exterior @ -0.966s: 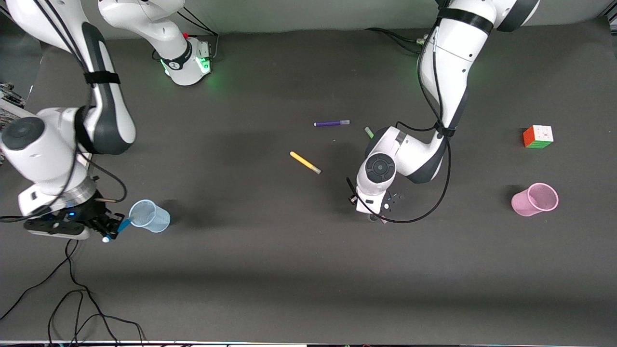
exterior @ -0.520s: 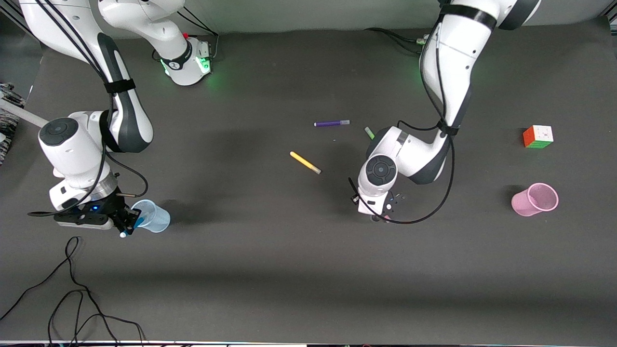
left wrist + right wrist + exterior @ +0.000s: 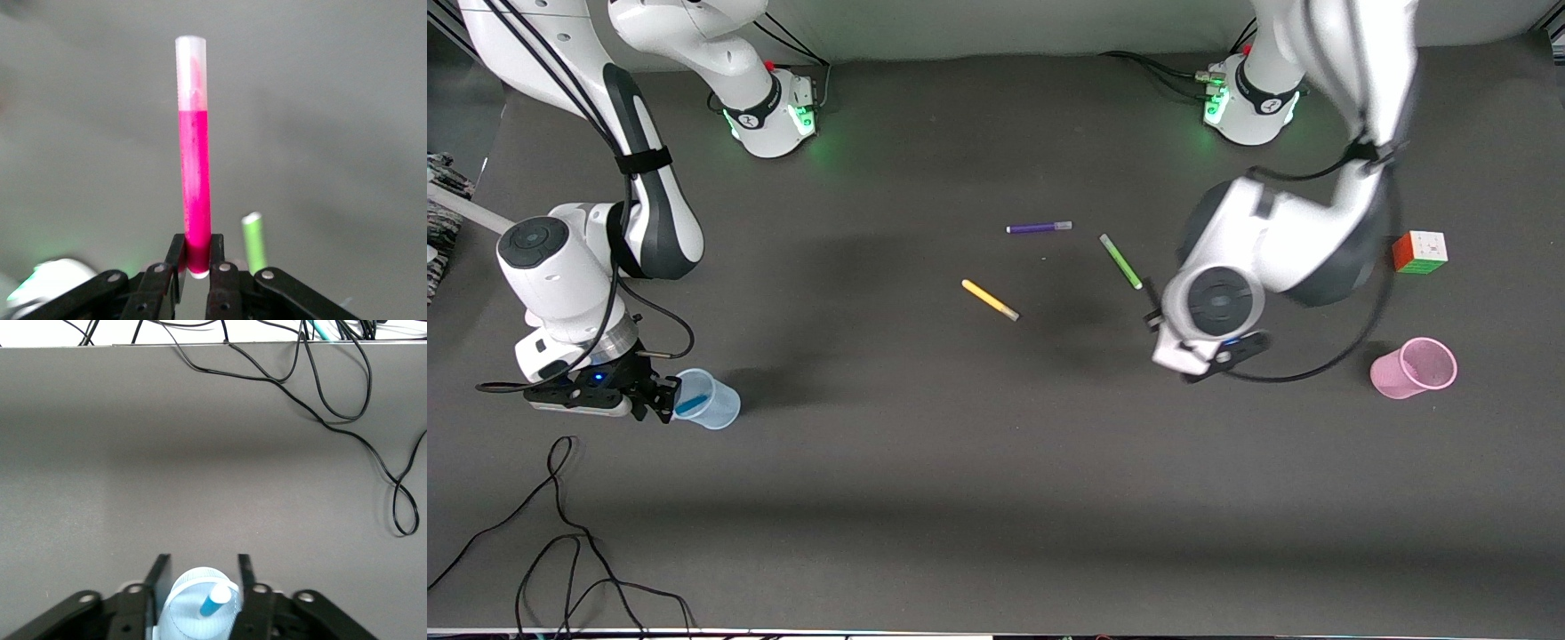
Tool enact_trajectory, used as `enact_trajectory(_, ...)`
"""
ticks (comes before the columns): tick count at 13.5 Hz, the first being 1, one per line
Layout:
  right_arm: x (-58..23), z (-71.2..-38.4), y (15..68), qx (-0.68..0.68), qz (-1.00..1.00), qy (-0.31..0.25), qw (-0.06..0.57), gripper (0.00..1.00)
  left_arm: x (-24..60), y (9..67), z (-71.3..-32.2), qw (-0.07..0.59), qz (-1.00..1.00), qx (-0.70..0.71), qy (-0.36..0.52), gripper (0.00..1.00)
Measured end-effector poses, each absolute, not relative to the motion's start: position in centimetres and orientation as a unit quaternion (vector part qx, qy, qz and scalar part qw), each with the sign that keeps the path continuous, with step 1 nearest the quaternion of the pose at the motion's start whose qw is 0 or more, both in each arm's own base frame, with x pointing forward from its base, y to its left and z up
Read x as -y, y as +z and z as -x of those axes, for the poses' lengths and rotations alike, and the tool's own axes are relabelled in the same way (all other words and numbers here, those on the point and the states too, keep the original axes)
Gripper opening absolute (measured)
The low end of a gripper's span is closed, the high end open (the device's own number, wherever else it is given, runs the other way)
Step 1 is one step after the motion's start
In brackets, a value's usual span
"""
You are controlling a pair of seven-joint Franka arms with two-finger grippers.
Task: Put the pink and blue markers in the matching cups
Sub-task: 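Drop the blue marker into the blue cup while the left gripper carries the pink marker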
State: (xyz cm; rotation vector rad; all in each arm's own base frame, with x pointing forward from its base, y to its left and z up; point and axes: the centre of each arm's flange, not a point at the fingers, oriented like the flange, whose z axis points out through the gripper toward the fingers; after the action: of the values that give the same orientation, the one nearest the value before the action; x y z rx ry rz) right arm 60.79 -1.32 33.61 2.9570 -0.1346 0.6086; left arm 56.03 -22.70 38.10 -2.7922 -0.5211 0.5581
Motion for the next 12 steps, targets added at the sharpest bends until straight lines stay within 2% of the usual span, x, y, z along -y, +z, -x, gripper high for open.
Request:
enact_trajectory(2, 1.3, -60.8, 34.5, 0.046, -0.977, 0.199, 0.058, 0.77, 15.7, 42.1, -55.7, 0.109, 0.955, 0.133, 0.24, 0.18)
enact_trajectory(4, 1.1, -61.2, 36.9, 0.051, -0.984, 0.161, 0.058, 0.99, 7.0, 44.5, -55.6, 0.072, 0.953, 0.092, 0.279, 0.18)
enact_trajectory(8, -2.2, -61.3, 45.5, 0.046, -0.995, 0.07, 0.057, 1.0, -7.4, 42.6, -54.6, 0.011, 0.943, 0.049, 0.328, 0.18)
enact_trajectory(12, -4.3, -58.6, 50.6, 0.033, -0.998, 0.016, 0.048, 1.0, -11.8, 37.9, -54.6, 0.013, 0.93, 0.016, 0.368, 0.18)
